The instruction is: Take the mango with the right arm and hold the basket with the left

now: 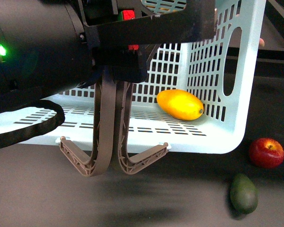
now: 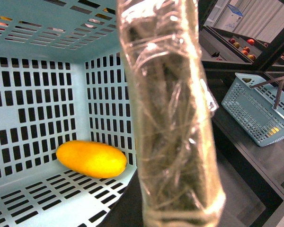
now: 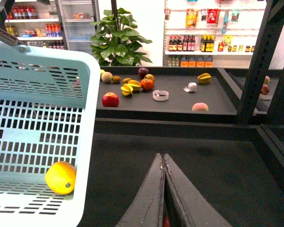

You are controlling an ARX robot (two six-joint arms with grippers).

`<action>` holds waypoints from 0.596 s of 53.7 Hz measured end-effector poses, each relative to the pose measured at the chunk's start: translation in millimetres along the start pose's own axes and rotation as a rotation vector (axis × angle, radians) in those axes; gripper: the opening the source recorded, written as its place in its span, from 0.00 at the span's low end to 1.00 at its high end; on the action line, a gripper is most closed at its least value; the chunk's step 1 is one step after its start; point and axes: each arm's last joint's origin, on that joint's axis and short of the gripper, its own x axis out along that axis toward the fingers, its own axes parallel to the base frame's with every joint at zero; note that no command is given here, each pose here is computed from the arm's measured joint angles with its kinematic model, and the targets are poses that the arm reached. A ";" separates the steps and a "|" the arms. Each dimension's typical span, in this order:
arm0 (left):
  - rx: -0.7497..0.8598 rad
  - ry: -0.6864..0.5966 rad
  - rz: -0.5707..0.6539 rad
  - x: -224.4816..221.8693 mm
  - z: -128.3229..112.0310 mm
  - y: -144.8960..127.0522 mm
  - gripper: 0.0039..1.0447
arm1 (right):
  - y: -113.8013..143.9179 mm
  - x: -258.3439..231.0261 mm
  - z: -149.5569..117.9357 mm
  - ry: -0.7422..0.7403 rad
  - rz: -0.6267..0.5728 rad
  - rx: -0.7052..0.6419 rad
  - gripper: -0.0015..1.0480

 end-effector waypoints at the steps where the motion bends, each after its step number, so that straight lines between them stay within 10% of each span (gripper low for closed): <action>1: 0.001 0.000 0.000 0.0 0.0 0.0 0.07 | 0.0 0.0 0.0 0.000 0.000 0.000 0.02; 32: -0.001 0.000 0.000 0.0 0.0 0.0 0.07 | 0.0 0.0 0.0 0.000 0.000 -0.002 0.07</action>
